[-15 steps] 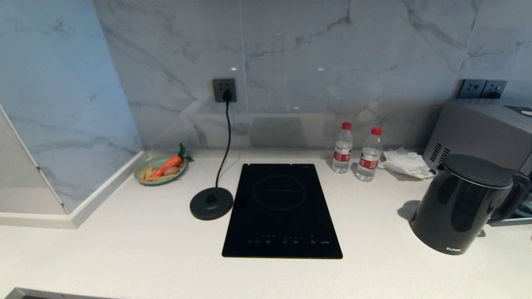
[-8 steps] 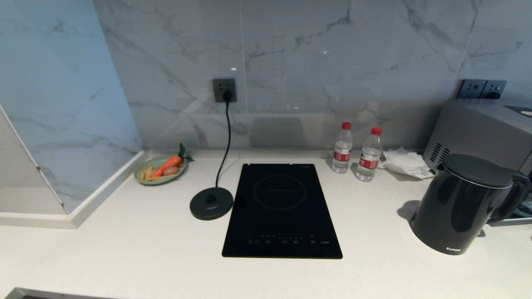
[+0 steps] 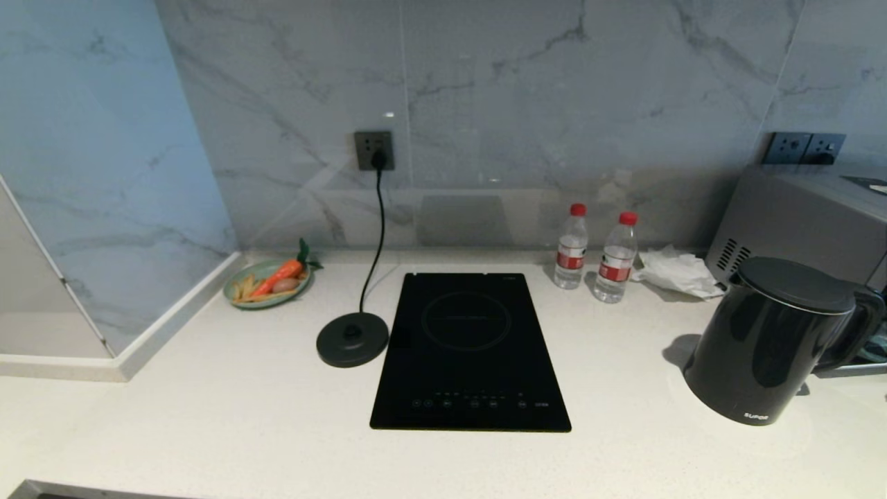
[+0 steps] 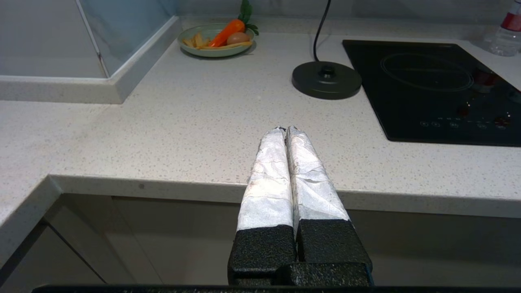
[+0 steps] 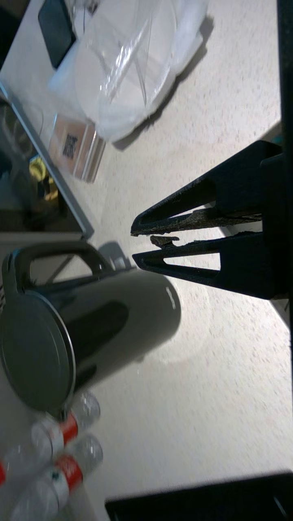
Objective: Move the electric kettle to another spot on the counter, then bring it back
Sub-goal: Grab the kettle
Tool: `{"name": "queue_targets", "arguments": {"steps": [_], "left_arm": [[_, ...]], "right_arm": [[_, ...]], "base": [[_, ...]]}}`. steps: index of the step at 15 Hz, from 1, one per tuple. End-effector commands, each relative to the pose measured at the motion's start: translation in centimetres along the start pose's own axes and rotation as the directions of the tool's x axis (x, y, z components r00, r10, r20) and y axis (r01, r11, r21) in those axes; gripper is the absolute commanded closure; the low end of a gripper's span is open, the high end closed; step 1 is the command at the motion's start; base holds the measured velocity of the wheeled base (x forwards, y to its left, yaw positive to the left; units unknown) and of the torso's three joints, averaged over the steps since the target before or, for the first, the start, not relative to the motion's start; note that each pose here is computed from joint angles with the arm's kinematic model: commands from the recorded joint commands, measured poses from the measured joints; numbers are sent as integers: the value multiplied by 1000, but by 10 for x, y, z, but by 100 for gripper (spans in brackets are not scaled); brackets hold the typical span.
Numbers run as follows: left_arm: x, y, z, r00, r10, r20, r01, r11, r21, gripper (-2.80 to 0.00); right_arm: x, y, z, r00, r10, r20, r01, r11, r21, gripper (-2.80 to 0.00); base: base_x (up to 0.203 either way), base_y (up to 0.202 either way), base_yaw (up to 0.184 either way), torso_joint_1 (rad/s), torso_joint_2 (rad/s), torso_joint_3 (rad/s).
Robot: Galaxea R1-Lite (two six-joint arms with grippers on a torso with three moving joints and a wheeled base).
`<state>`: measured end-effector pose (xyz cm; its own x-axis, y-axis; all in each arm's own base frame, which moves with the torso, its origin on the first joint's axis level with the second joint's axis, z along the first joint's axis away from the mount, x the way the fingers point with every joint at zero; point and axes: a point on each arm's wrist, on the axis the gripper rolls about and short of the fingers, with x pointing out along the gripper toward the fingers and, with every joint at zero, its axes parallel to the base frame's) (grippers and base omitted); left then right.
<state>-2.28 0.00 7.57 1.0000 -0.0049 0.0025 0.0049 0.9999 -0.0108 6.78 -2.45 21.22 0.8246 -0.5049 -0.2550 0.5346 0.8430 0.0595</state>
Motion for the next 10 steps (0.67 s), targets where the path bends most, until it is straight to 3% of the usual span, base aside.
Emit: {"name": "queue_targets", "arguments": {"steps": [1,4,7,10], "left_arm": [[0,0,-1,1000,0,-2,0,1000,-1,0],[0,0,-1,1000,0,-2,0,1000,0,0],[0,0,-1,1000,0,-2,0,1000,0,0],[0,0,-1,1000,0,-2,0,1000,-1,0]], "right_arm": [[27,0,8,993,-88,-78,86,996,-30,0],[48,-22,15,979,-165,-124,160,986,-44,0],[55,-48,8,987,-4,-159,-6,998,-60,0],[56,-61,-21,969,125,-215,-153,981,-121,0]], "base": [[0,0,0,0,0,0],[0,0,0,0,0,0],[0,0,0,0,0,0],[0,0,0,0,0,0]]}}
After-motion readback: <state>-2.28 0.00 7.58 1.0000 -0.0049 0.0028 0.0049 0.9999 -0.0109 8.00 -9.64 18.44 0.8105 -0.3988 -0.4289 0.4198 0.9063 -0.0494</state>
